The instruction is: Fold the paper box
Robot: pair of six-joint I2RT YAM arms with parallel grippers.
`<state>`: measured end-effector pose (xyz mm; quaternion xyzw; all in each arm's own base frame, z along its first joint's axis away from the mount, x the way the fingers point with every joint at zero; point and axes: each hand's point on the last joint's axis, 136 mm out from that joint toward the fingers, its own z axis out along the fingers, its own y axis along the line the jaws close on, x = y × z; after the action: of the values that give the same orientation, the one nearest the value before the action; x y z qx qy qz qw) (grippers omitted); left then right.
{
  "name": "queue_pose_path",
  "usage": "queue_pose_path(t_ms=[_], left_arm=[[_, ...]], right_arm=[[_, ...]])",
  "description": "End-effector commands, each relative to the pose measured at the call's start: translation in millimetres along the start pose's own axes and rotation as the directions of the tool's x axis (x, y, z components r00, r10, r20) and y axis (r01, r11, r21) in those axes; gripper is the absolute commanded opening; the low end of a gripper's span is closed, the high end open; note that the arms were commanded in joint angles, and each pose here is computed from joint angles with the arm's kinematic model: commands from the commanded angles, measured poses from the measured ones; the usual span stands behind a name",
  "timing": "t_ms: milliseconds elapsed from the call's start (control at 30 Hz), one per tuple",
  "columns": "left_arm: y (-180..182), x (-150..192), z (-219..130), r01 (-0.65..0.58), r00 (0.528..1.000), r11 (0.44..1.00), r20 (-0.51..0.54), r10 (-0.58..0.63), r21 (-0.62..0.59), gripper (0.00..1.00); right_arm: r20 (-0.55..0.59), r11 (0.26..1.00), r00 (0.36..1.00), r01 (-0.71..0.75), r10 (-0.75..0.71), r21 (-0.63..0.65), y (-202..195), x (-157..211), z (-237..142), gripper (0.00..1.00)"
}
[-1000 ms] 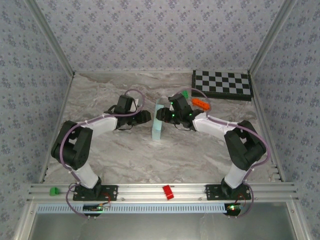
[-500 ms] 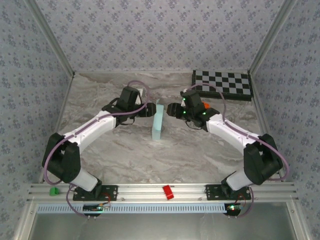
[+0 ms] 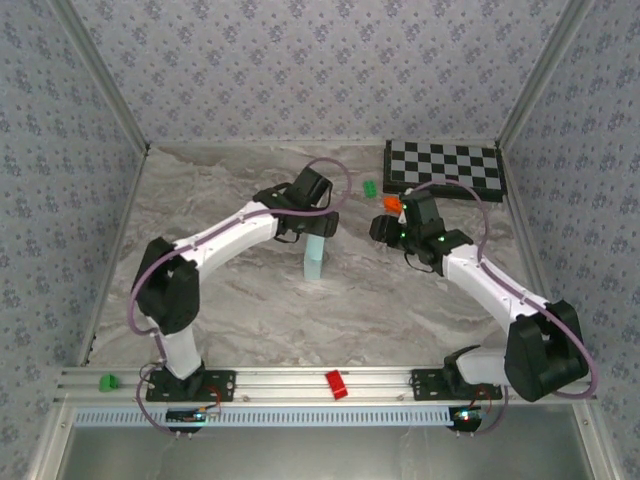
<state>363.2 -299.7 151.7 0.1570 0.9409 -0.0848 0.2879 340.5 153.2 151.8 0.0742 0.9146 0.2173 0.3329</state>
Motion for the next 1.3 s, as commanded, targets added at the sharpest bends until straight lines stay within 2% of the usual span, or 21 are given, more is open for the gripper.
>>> queue_pose_path(t_ms=[0,367,600,733,933,1100,1267], left_arm=[[2,2,1,-0.056,0.998,0.997,-0.038,0.055,-0.046,0.78],[0,23,23,-0.122,0.986,0.99,-0.127,0.112,-0.072,0.65],[4,29,20,-0.192,0.974,0.978,-0.136,0.18,-0.077,0.54],[5,30,18,-0.258,0.961,0.964,-0.126,0.248,-0.067,0.53],[4,35,19,-0.354,0.926,0.935,-0.142,0.349,-0.011,0.51],[2,39,20,-0.406,0.898,0.909,-0.147,0.415,0.088,0.5],[6,33,14,-0.452,0.875,0.878,-0.115,0.471,0.155,0.51]], right_arm=[[0.003,1.0,1.0,0.008,-0.008,0.01,-7,3,-4,0.56],[-0.007,1.0,1.0,-0.022,0.022,0.003,-13,9,1,0.56],[-0.016,1.0,1.0,-0.025,0.025,0.003,-14,11,4,0.56],[-0.022,1.0,0.999,-0.026,0.026,0.003,-14,13,5,0.56],[-0.022,1.0,0.999,-0.027,0.027,0.005,-15,12,6,0.56],[-0.027,1.0,0.999,-0.029,0.029,0.009,-16,14,7,0.56],[-0.03,1.0,0.999,-0.027,0.027,0.013,-17,15,8,0.56]])
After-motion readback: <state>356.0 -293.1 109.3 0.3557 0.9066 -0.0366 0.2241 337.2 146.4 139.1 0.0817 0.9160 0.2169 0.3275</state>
